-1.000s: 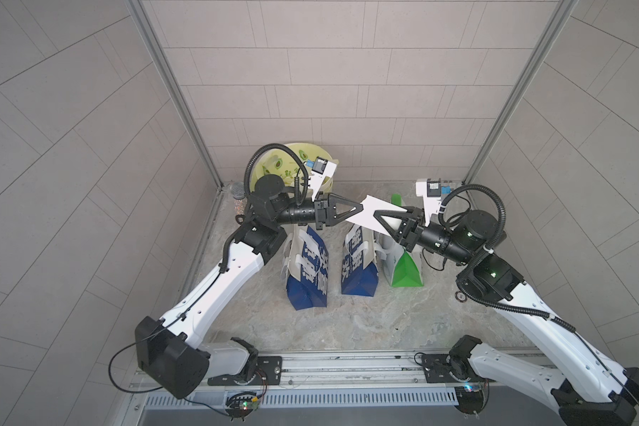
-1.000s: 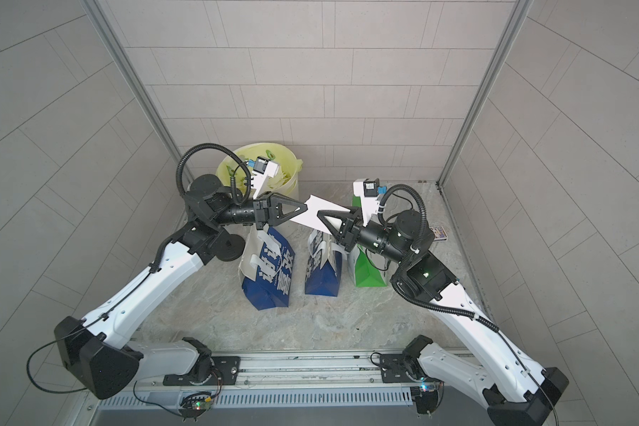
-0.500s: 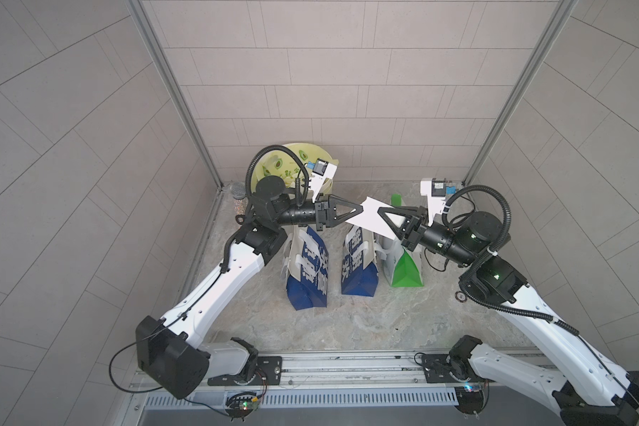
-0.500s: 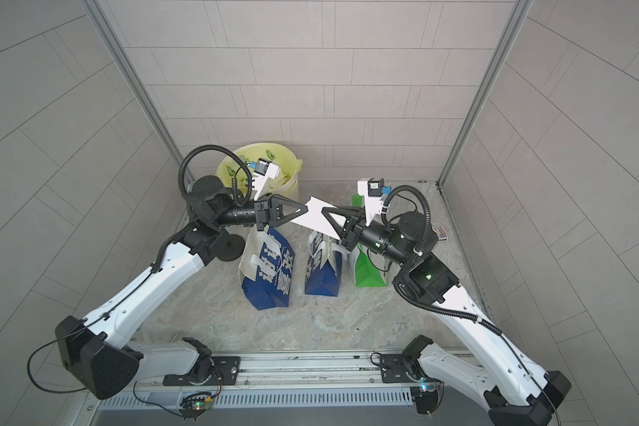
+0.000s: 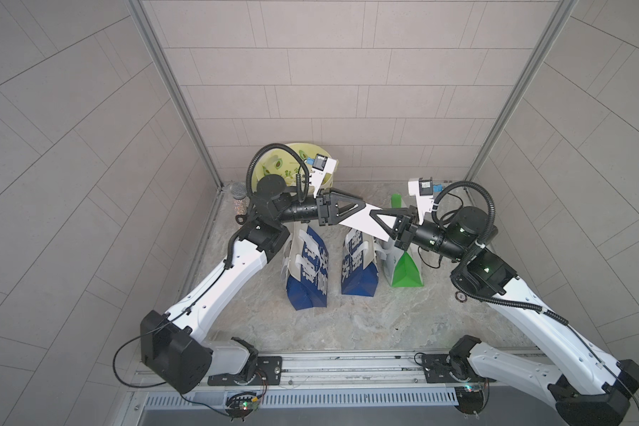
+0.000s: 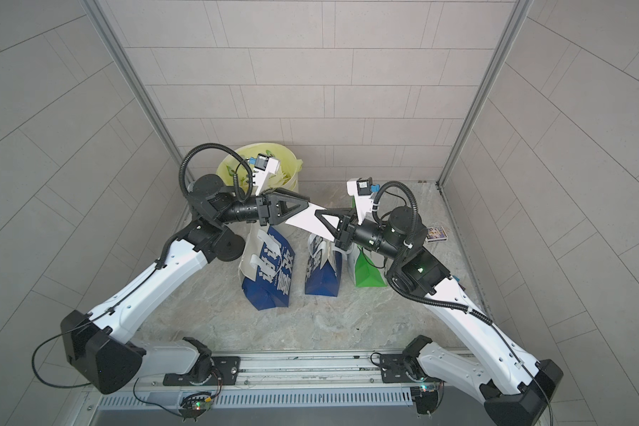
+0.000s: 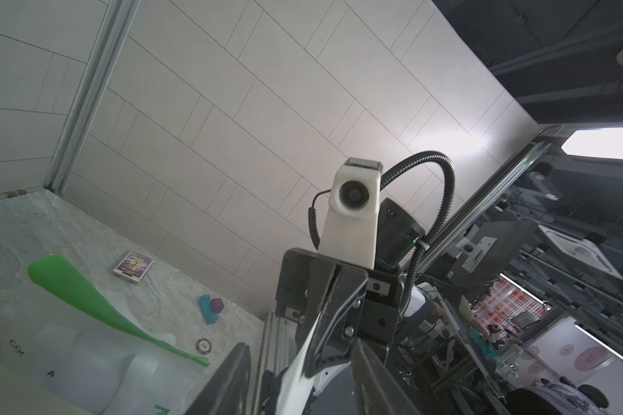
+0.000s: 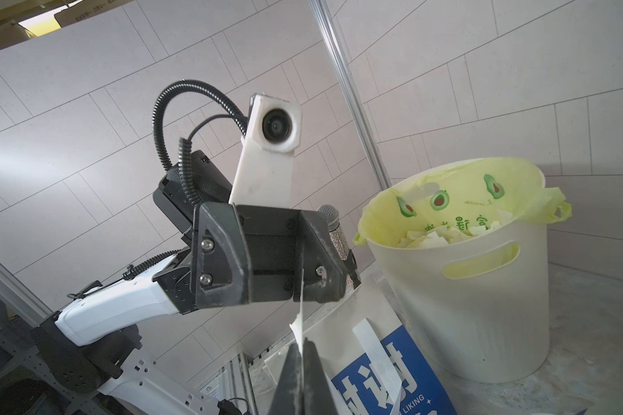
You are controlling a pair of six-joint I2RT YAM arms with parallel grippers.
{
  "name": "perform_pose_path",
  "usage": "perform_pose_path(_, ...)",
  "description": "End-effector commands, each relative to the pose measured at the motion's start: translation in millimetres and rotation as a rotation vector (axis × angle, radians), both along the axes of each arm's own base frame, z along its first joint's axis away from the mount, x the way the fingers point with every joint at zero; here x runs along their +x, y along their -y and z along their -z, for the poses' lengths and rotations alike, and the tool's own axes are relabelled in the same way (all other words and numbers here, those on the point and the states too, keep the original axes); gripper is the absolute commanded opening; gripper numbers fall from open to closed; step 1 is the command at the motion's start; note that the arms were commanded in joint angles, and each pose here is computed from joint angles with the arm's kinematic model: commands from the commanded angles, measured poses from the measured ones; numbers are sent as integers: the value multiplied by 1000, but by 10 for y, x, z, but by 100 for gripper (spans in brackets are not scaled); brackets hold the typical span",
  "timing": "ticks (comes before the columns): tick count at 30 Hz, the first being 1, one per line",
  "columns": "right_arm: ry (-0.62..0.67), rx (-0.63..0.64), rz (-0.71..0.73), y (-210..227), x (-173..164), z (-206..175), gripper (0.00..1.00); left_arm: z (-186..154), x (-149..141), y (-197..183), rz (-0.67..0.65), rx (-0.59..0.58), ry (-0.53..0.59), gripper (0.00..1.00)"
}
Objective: Shred takeout receipts and throw away
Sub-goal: Shred the takeout receipt.
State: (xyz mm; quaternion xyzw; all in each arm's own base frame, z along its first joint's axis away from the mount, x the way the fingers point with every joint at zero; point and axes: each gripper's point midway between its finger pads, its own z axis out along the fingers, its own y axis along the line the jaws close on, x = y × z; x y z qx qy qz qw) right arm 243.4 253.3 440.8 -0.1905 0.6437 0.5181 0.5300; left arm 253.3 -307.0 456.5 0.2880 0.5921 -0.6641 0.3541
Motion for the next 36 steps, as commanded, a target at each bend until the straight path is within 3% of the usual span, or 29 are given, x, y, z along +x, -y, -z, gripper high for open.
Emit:
perform_pose_path(1, 52, 60, -39, -11, -90, -254, 0, -280, -109, 3, 57, -63, 69, 36)
perform_pose_path(4, 51, 66, -45, -40, -61, -260, 0, -288, -123, 19, 79, -63, 71, 28)
perform_pose_path(9, 53, 68, -39, -52, -24, -271, 0, -259, -120, 30, 89, -59, 59, 26)
perform_pose_path(18, 37, 39, -19, -56, 27, -224, 0, -222, -134, 22, 85, -53, 43, 10)
perform_pose_path(26, 35, 26, -23, -64, 28, -221, 0, -168, -86, 8, 34, -25, 50, 10)
perform_pose_path(29, 40, 22, -22, -60, 21, -224, 0, -169, -83, -1, 16, -14, 67, 1)
perform_pose_path(32, 58, -26, -11, -53, 25, -187, 0, -174, -49, -16, -21, -2, 68, 0)
perform_pose_path(36, 158, -189, 84, 44, 86, -119, 0, -55, 96, -29, -139, 81, 16, 0)
